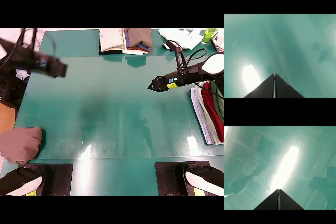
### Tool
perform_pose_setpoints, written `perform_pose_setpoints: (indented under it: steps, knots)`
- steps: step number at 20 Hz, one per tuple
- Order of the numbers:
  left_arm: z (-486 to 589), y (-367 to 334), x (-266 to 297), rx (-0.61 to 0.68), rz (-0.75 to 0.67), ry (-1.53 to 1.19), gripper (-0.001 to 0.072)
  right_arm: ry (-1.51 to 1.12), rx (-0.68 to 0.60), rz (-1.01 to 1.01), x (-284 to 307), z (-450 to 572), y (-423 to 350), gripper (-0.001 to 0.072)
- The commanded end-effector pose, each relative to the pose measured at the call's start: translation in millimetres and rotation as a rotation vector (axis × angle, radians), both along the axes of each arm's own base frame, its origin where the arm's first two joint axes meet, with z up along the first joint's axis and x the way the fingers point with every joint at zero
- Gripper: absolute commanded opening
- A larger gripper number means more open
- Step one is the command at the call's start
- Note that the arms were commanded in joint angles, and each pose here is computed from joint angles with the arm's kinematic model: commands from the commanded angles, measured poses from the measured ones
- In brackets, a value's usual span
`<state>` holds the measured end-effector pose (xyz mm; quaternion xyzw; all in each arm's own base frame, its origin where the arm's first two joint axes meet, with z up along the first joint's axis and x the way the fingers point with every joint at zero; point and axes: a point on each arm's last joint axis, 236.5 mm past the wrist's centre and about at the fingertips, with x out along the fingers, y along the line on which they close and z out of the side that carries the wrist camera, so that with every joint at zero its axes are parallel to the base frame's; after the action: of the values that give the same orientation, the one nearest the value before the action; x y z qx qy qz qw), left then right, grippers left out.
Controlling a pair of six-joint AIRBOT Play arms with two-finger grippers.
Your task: Fold the shirts.
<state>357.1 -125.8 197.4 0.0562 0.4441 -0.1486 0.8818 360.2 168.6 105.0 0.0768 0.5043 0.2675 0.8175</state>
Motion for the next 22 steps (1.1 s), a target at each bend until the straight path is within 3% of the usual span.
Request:
perform_pose_setpoints:
  steps: [1, 5, 7, 12, 15, 16, 17, 18, 22]
  knots:
    - [-46, 93, -51, 0.113, 0.211, 0.18, 0.0024, 0.001, 0.0, 0.0, 0, 0, 0, 0.0019]
    - [-134, 159, -126, 0.173, 0.406, 0.404, 0.0054, 0.0, 0.0, 0.0, 0, 0, 0, 0.0019]
    - [-178, 181, -158, 0.211, 0.477, 0.541, 0.0601, 0.0, 0.0, 0.0, 0, 0, 0, 0.0019]
    - [-241, 202, -187, 0.212, 0.574, 0.619, 0.0611, 0.002, -0.001, 0.001, 0, 0, 0, 0.0018]
    - [-244, 203, -185, 0.204, 0.597, 0.607, 0.0607, 0.001, 0.0, 0.0, 0, 0, 0, 0.0019]
    - [-243, 203, -185, 0.201, 0.605, 0.605, 0.0456, 0.001, 0.0, 0.0, 0, 0, 0, 0.0019]
    - [-242, 203, -184, 0.201, 0.605, 0.602, 0.0193, 0.0, 0.0, 0.0, 0, 0, 0, 0.0019]
    - [-239, 204, -181, 0.201, 0.603, 0.591, 0.0034, -0.002, 0.0, -0.001, 1, 0, 0, 0.0019]
    - [-170, 208, -128, 0.151, 0.621, 0.389, 0.0023, -0.091, 0.019, -0.019, 3, 30, -1, 0.0019]
